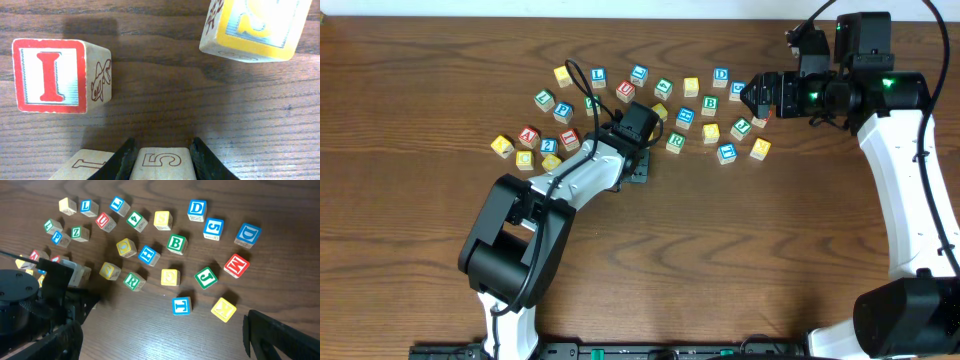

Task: Spell out NEURIPS
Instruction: 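Lower the red E block right of the N and open the left gripper, then raise the left gripper and pull it back toward the cluster's left edge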

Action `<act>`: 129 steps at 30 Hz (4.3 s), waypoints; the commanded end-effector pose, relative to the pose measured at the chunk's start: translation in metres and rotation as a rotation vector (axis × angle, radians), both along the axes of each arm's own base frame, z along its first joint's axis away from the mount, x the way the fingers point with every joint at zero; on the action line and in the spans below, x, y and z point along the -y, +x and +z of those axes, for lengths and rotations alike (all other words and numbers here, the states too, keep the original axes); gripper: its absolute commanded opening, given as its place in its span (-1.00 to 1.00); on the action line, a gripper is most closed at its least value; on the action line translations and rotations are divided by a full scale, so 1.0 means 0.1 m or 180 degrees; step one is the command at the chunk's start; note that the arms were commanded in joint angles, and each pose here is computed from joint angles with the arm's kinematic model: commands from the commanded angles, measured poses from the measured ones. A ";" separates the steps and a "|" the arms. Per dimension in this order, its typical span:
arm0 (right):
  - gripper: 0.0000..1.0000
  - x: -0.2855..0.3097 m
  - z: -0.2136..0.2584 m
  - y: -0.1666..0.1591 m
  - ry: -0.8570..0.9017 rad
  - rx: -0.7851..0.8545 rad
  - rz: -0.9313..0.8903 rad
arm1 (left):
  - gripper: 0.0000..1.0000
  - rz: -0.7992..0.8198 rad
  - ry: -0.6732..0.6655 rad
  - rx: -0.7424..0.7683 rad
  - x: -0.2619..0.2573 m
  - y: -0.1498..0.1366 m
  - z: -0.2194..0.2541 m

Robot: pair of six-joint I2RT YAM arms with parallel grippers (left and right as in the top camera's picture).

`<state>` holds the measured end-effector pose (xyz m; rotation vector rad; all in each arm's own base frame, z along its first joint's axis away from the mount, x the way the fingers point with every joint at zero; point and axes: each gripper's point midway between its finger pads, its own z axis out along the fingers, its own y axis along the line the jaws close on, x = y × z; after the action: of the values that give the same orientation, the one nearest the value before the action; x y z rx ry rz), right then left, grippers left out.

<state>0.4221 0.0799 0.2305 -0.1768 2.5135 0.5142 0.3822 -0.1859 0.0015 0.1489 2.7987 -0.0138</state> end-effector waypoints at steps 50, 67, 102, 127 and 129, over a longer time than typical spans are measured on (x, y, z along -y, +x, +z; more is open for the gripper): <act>0.98 0.02 0.06 0.02 -0.0011 0.0059 0.0010 | 0.19 -0.0027 -0.0430 0.0591 -0.18 0.30 1.53; 0.99 0.03 0.06 0.02 -0.0012 0.0059 0.0009 | 0.23 0.0220 -0.0358 0.0763 -0.72 0.50 2.29; 0.99 0.03 0.06 0.02 -0.0012 0.0059 0.0009 | 0.15 0.0288 -0.0160 0.0088 -0.69 0.58 1.44; 0.99 0.02 0.06 0.02 -0.0011 0.0059 0.0010 | 0.13 0.0286 -0.0148 0.0052 -0.69 0.58 1.31; 0.98 0.03 0.06 0.02 -0.0012 0.0059 0.0009 | 0.13 0.0283 -0.0150 0.0054 -0.68 0.58 1.31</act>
<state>0.4221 0.0798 0.2305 -0.1767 2.5135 0.5138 0.4422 -0.1173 0.1441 0.0234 2.7553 -0.0611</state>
